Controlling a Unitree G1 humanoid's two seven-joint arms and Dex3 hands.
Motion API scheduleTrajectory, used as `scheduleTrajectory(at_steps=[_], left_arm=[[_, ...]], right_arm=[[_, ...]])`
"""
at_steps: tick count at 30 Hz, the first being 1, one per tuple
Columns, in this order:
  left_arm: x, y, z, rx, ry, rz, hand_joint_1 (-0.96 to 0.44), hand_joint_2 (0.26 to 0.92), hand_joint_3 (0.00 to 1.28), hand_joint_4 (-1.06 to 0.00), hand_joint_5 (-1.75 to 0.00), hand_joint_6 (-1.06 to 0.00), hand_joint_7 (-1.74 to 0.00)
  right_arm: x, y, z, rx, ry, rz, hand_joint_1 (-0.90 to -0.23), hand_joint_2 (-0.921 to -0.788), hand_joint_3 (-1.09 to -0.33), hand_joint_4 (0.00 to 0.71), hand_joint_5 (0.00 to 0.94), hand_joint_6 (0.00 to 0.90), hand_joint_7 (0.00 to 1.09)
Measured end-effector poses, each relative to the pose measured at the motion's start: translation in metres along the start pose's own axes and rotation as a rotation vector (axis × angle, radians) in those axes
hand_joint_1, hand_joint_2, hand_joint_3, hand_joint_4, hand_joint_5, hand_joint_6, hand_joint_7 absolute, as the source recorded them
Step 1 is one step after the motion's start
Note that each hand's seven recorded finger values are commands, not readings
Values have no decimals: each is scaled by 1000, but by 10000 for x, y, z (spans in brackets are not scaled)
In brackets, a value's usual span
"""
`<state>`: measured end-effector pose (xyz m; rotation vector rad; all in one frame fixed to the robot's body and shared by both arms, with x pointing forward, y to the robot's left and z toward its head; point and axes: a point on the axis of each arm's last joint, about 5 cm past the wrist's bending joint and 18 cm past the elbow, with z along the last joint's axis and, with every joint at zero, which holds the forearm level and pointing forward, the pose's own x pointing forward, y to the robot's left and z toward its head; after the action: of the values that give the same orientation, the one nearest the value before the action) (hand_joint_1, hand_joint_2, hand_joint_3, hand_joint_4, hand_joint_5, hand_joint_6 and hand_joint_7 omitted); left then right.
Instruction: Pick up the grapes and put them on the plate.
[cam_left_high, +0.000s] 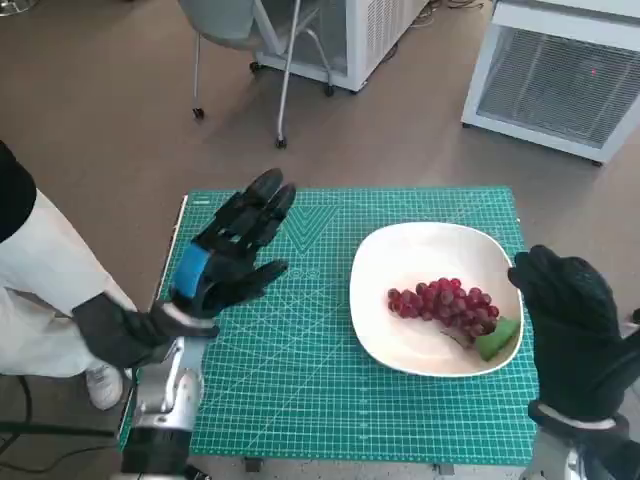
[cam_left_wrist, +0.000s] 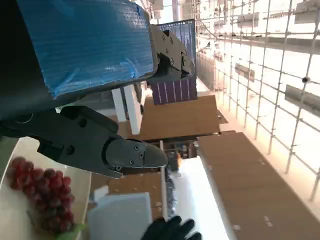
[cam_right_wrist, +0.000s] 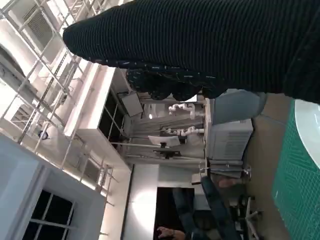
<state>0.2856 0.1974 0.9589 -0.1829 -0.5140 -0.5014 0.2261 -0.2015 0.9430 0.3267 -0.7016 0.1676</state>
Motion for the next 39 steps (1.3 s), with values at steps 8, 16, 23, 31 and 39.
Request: scheduleTrajectory(at_steps=[8, 16, 23, 31, 39], left_arm=[[-126, -26, -16, -54, 8, 24, -462, 921, 266, -196, -5, -316, -1], [-173, -62, -50, -78, 20, 32, -457, 921, 259, -195, -3, -312, 0], [-189, -73, -50, -75, 22, 29, -456, 921, 256, -199, -5, -313, -1], [-207, -77, -60, -63, 38, 21, -447, 921, 253, -202, -5, -314, -1], [-207, -80, -63, -64, 39, 9, -442, 921, 248, -205, -5, -317, -3]], right_arm=[[8, -24, 9, -7, 7, 9, -373, -921, -505, 517, 475, 293, 852], [11, -40, 10, -11, 16, 15, -373, -921, -506, 515, 478, 291, 852], [19, -45, 14, -13, 16, 18, -373, -921, -508, 513, 481, 289, 855], [27, -45, 17, -13, 15, 21, -373, -921, -508, 511, 485, 287, 857], [28, -46, 18, -14, 15, 21, -375, -921, -508, 510, 487, 287, 858]])
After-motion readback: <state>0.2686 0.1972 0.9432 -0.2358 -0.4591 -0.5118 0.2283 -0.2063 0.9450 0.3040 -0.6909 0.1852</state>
